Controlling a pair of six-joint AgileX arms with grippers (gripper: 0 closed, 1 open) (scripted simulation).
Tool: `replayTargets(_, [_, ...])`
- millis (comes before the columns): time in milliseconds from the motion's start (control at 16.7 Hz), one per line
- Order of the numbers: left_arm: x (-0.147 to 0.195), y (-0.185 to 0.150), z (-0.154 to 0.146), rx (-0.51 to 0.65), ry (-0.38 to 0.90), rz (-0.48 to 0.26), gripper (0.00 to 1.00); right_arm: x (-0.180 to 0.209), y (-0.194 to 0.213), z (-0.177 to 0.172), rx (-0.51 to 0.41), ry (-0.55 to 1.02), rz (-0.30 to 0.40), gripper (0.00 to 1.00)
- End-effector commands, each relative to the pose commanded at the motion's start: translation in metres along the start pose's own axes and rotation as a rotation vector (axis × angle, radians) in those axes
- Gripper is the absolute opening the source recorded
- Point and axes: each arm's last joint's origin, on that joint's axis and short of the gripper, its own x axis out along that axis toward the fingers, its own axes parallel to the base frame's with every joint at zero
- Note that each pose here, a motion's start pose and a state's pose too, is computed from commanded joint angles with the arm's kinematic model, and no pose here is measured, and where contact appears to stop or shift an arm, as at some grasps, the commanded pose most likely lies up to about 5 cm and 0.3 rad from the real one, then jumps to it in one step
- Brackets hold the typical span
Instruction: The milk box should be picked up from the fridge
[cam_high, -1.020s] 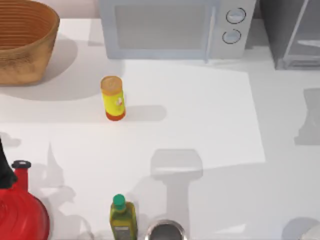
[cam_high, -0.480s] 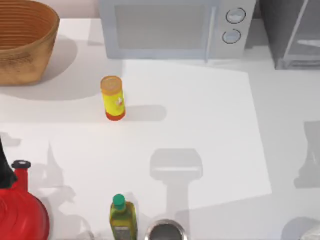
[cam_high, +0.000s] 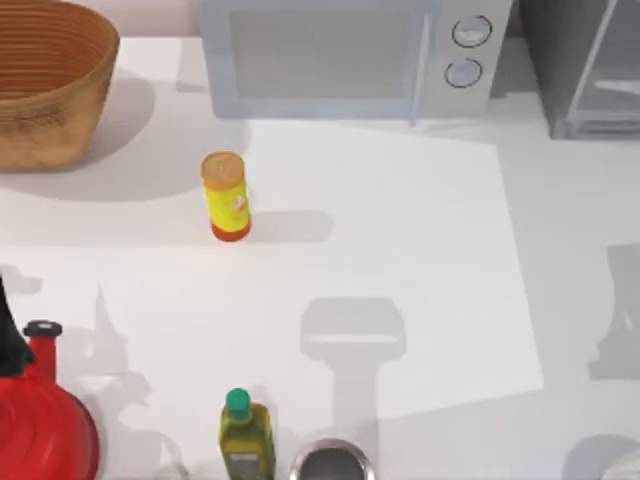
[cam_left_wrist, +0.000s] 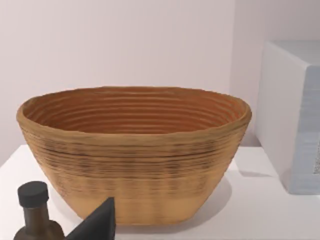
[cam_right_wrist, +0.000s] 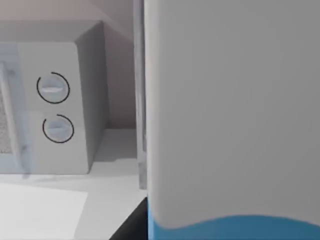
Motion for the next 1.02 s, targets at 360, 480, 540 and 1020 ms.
replayTargets(360, [0.0, 0.0, 0.0, 0.0, 0.0, 0.0, 1.0, 0.017, 0.018, 0.026, -0.009, -0.034, 0.128, 0.0])
replayTargets(480, [0.0, 0.0, 0.0, 0.0, 0.0, 0.0, 1.0, 0.031, 0.032, 0.033, -0.013, -0.021, 0.196, 0.0])
replayTargets(540, [0.0, 0.0, 0.0, 0.0, 0.0, 0.0, 1.0, 0.04, 0.04, 0.036, -0.015, -0.01, 0.233, 0.0])
replayTargets(1020, [0.0, 0.0, 0.0, 0.0, 0.0, 0.0, 1.0, 0.092, 0.143, 0.015, -0.015, 0.032, 0.542, 0.0])
